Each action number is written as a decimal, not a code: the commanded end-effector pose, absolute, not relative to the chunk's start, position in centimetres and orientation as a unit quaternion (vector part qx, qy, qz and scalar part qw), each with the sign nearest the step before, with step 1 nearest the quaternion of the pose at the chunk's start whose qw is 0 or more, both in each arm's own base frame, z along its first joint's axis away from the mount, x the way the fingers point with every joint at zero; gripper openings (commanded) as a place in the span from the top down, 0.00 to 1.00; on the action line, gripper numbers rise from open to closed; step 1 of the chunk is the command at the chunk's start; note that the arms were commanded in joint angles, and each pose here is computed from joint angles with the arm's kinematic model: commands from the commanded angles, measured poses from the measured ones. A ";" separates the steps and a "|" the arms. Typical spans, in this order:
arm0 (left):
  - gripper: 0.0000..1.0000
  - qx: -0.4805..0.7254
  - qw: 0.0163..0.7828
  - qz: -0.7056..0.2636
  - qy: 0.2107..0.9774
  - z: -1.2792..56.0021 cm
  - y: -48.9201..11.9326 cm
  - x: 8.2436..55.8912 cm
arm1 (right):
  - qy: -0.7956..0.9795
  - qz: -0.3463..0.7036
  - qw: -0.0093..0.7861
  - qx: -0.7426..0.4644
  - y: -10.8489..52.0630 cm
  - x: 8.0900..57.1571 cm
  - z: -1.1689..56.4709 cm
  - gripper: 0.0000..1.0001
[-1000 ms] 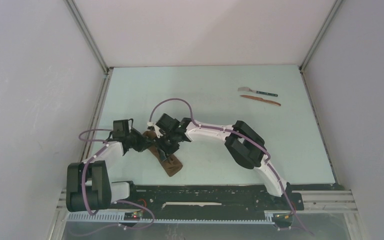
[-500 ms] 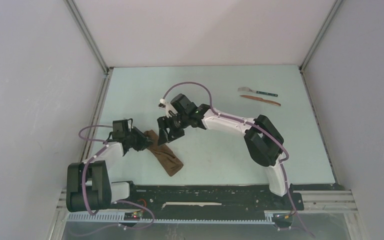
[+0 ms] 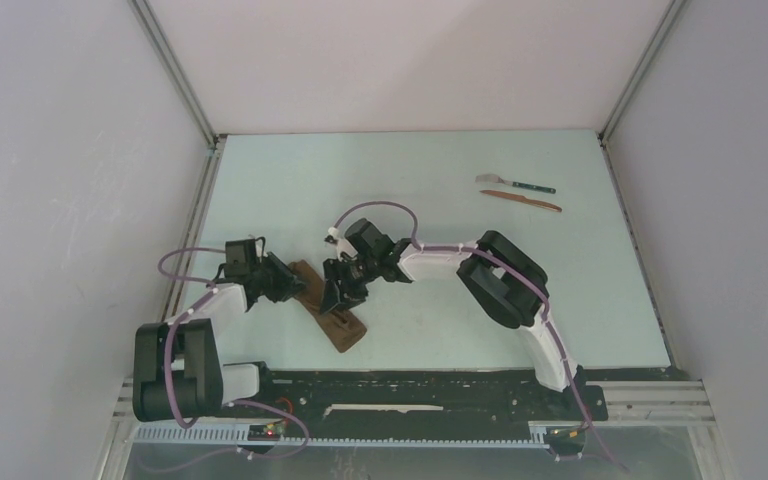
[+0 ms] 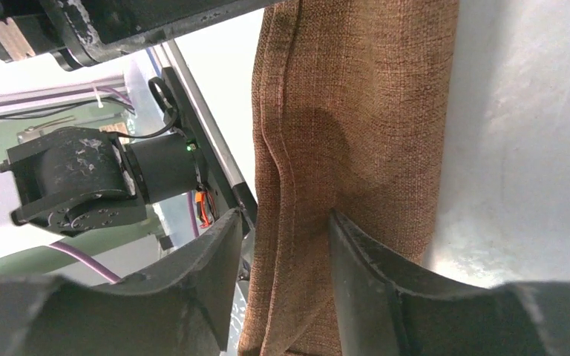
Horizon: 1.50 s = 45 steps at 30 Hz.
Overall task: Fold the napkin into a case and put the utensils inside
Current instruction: Stuff the top corner of the smaller-rectangle-folded napkin into the folded napkin.
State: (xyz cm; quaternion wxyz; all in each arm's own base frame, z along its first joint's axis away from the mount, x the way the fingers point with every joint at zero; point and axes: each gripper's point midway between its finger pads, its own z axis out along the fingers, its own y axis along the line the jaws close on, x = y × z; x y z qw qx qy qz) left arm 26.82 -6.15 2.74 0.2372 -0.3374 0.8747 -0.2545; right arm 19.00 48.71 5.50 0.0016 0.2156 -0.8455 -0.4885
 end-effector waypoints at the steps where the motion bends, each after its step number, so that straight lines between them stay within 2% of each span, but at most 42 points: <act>1: 0.72 -0.325 0.247 -0.249 0.878 2.6 -5.7 27.3 | -0.828 -0.499 -0.046 0.253 49.7 18.8 8.6 0.43; 7: 0.72 -0.327 0.245 -0.246 0.879 2.4 -5.6 27.0 | -0.819 -0.501 -0.069 0.270 50.1 19.9 10.9 0.33; 14: 0.71 -0.325 0.251 -0.250 0.877 2.8 -5.7 27.1 | -0.819 -0.505 -0.051 0.269 51.0 19.1 9.3 0.34; 18: 0.69 -0.317 0.257 -0.256 0.876 3.6 -5.8 27.5 | -0.815 -0.516 -0.027 0.264 50.9 17.7 7.4 0.40; 25: 0.63 -0.281 0.283 -0.303 0.866 8.0 -7.4 27.7 | -0.834 -0.491 -0.017 0.252 50.0 17.4 3.8 0.59; 28: 0.63 -0.277 0.277 -0.309 0.866 8.5 -8.1 26.1 | -0.840 -0.481 -0.024 0.249 49.7 17.9 3.2 0.60; 33: 0.77 -0.304 0.257 -0.304 0.865 5.7 -8.2 24.4 | -0.839 -0.482 -0.041 0.250 49.6 18.7 4.6 0.58; 38: 0.86 -0.309 0.236 -0.293 0.874 3.5 -8.0 25.4 | -0.836 -0.465 -0.074 0.282 49.3 18.6 7.8 0.51; 43: 0.87 -0.314 0.234 -0.269 0.880 1.9 -7.2 26.3 | -0.821 -0.400 -0.164 0.374 49.0 17.2 9.8 0.37; 45: 0.88 -0.316 0.228 -0.272 0.880 1.5 -7.3 26.5 | -0.808 -0.381 -0.178 0.412 49.3 15.9 9.3 0.35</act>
